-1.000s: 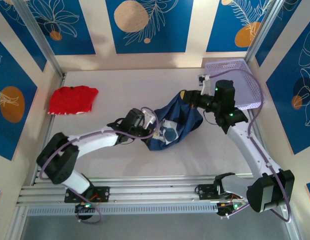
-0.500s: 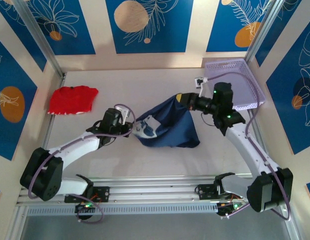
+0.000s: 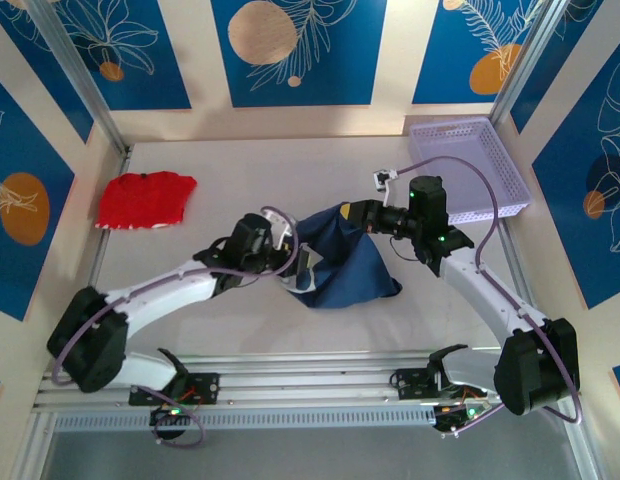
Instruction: Fold the inside-out t-shirt
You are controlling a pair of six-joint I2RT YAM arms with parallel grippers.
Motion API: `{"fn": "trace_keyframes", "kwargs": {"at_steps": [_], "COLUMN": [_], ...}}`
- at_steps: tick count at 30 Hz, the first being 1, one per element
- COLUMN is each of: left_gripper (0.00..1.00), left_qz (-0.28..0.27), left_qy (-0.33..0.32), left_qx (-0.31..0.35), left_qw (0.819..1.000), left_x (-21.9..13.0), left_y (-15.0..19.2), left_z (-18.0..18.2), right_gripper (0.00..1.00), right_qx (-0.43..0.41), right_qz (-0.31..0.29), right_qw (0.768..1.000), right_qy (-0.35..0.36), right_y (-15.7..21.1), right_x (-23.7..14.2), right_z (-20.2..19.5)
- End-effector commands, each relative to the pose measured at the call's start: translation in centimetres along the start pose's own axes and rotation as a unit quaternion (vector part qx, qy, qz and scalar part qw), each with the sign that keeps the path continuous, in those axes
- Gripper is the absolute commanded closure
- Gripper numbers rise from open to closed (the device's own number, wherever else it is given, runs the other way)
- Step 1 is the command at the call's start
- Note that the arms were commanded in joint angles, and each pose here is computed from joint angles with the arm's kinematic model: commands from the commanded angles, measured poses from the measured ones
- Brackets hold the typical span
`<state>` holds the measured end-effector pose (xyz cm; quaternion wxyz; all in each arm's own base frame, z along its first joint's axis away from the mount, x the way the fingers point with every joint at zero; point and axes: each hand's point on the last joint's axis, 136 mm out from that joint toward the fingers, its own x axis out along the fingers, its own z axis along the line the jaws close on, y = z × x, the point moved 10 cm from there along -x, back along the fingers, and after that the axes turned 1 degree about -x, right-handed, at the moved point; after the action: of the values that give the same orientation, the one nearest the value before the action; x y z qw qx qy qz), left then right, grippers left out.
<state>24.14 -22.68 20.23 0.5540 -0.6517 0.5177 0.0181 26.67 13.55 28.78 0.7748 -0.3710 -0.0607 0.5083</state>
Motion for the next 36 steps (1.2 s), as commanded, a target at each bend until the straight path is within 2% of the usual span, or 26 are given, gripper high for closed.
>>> {"fn": "trace_keyframes", "kwargs": {"at_steps": [1, 2, 4, 7, 9, 11, 16, 20, 24, 29, 32, 36], "left_gripper": [0.42, 0.45, 0.62, 0.85, 0.95, 1.0, 1.0, 0.99, 0.81, 0.59, 0.52, 0.46], "left_qz": [-0.001, 0.002, 0.016, 0.024, 0.03, 0.031, 0.021, 0.034, 0.044, -0.009, -0.036, -0.034], "left_qy": [0.032, 0.029, -0.007, -0.033, -0.049, -0.072, -0.102, -0.11, -0.104, -0.07, -0.048, -0.042], "left_qx": [-0.02, -0.021, -0.021, -0.015, -0.011, -0.017, -0.034, -0.033, -0.024, 0.015, 0.037, 0.067], "left_qw": [0.999, 0.999, 1.0, 0.999, 0.998, 0.997, 0.994, 0.993, 0.993, 0.997, 0.997, 0.996], "left_x": [2.3, 3.0, 4.0, 3.7, 2.8, 1.6, -0.8, -0.8, -0.6, -2.2, -2.8, -1.8], "left_y": [-1.2, -1.3, -1.2, 0.3, 1.7, 3.1, 5.5, 7.1, 7.7, 5.7, 3.8, 1.5], "left_z": [-0.6, -0.5, 0.2, 1.2, 1.9, 2.9, 4.7, 5.3, 5.3, 3.5, 2.4, 1.6], "right_gripper": [1.0, 1.0, 1.0, 1.0, 1.0, 1.0, 1.0, 1.0, 1.0, 1.0, 1.0, 1.0], "right_qx": [-0.014, -0.017, -0.028, -0.043, -0.055, -0.068, -0.086, -0.064, -0.039, -0.021, -0.024, -0.029], "right_qz": [-0.012, -0.013, -0.019, -0.05, -0.07, -0.084, -0.09, -0.069, -0.037, 0.008, 0.021, 0.025], "right_qw": [1.0, 1.0, 0.999, 0.998, 0.996, 0.994, 0.992, 0.996, 0.999, 1.0, 0.999, 0.999], "right_qy": [-0.01, -0.009, 0.002, 0.011, 0.007, -0.001, -0.015, 0.002, 0.007, 0.004, 0.007, 0.005], "right_y": [-0.5, -0.6, -1.1, -2.5, -3.6, -4.6, -6.0, -4.8, -3.1, -1.0, -0.2, 0.1], "right_x": [-0.1, -0.2, -0.8, -2.4, -3.5, -4.3, -5.0, -4.2, -3.4, -2.5, -2.5, -2.7], "right_z": [0.8, 0.9, 1.1, 1.7, 2.4, 3.2, 4.5, 2.5, 0.4, -1.2, -1.4, -1.2]}}
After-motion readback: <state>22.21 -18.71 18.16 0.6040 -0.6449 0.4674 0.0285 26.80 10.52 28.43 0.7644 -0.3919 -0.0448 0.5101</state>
